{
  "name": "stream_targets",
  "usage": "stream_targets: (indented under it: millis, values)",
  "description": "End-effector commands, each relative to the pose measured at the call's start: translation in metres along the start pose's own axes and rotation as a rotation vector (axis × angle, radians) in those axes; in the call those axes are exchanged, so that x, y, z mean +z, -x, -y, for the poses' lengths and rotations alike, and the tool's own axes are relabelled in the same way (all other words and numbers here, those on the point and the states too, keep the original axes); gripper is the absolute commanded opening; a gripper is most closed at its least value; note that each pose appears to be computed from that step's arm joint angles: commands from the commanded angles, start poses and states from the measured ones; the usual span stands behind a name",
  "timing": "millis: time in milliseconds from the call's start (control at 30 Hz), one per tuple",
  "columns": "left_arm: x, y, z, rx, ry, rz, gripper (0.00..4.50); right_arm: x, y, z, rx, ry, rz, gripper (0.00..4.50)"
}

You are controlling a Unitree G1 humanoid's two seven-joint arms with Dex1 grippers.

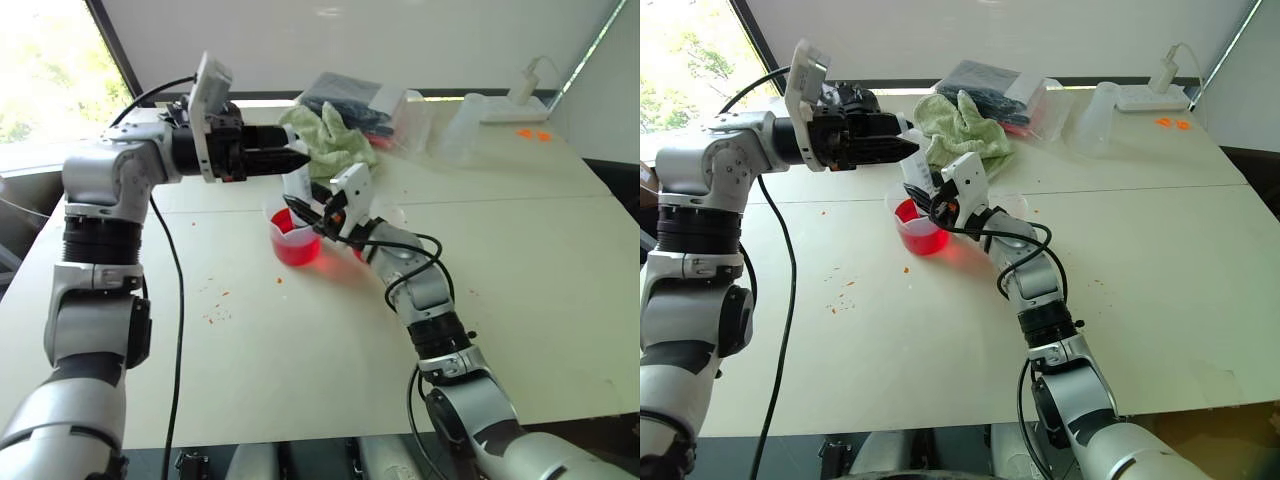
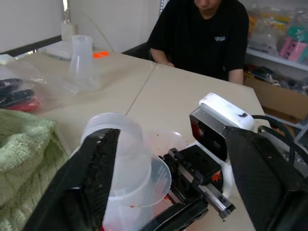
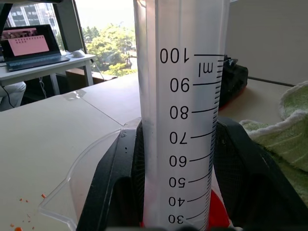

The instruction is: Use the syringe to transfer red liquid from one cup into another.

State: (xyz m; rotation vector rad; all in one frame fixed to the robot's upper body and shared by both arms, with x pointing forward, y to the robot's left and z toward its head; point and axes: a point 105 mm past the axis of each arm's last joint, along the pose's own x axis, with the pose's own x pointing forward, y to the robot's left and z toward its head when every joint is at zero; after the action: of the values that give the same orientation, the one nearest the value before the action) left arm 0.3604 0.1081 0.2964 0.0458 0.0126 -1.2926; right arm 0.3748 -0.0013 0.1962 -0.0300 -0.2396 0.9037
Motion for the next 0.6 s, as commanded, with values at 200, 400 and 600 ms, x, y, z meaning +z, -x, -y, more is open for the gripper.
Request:
stream_targets:
  millis: [200,400,600]
  values:
    - [0.004,0.001,0.005,-0.006,-0.009,0.029,0.99,0.025,-0.004,-0.008,0.032,0.048,0.085,1.41]
    - [0.010,0.000,0.002,0.026,-0.005,0.077,0.99,0.024,-0.003,-0.009,0.033,0.045,0.084,1.41]
    - [0.021,0.000,-0.006,0.083,-0.004,0.146,0.99,0.023,-0.003,-0.011,0.035,0.036,0.082,1.41]
